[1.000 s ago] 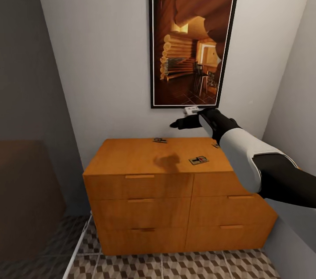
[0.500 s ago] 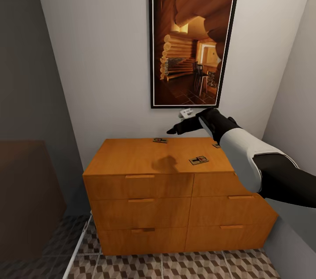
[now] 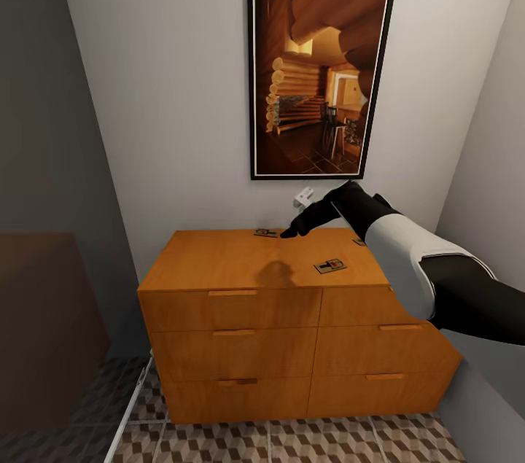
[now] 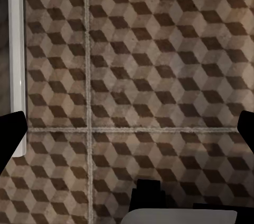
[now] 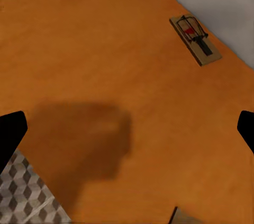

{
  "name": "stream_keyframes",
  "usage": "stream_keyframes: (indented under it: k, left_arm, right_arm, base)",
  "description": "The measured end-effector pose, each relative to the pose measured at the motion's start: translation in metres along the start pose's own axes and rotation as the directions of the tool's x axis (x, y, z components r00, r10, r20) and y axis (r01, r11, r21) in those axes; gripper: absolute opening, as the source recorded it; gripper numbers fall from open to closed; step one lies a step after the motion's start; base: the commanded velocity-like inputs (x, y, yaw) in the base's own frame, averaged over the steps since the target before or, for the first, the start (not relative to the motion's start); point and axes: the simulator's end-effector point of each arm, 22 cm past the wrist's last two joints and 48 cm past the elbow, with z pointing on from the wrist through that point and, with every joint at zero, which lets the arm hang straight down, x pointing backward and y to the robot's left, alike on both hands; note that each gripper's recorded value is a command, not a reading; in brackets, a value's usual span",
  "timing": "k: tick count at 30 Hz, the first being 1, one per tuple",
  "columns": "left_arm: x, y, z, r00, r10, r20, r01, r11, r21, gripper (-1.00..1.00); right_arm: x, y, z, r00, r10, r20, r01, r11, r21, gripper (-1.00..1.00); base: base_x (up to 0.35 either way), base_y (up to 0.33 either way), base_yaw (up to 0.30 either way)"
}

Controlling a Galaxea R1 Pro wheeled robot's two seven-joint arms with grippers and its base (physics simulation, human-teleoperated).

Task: Take the four mousetraps from the cabinet in the bathroom and place them on the bathroom floor. Make sure all four end up on the same floor surface, and ensure that at least two of them are either under or directly next to the same bathroom sink.

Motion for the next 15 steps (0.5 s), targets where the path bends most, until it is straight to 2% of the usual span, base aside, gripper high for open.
stream_keyframes:
  k: [8, 15]
  left_arm:
    - [0.0, 0.0, 0.0, 1.0, 0.0, 0.0, 0.0, 1.0, 0.0, 1.0]
    - [0.0, 0.0, 0.0, 1.0, 0.0, 0.0, 0.0, 1.0, 0.0, 1.0]
  right_arm:
    - [0.0, 0.022, -0.002, 0.998, -0.059, 0.014, 0.06, 0.993, -0.104, 1.0]
    - [0.003, 0.021, -0.005, 0.997, -0.069, 0.018, 0.07, 0.99, -0.118, 1.0]
  base:
    - [0.0, 0.0, 0.0]
    - [0.0, 0.0, 0.0]
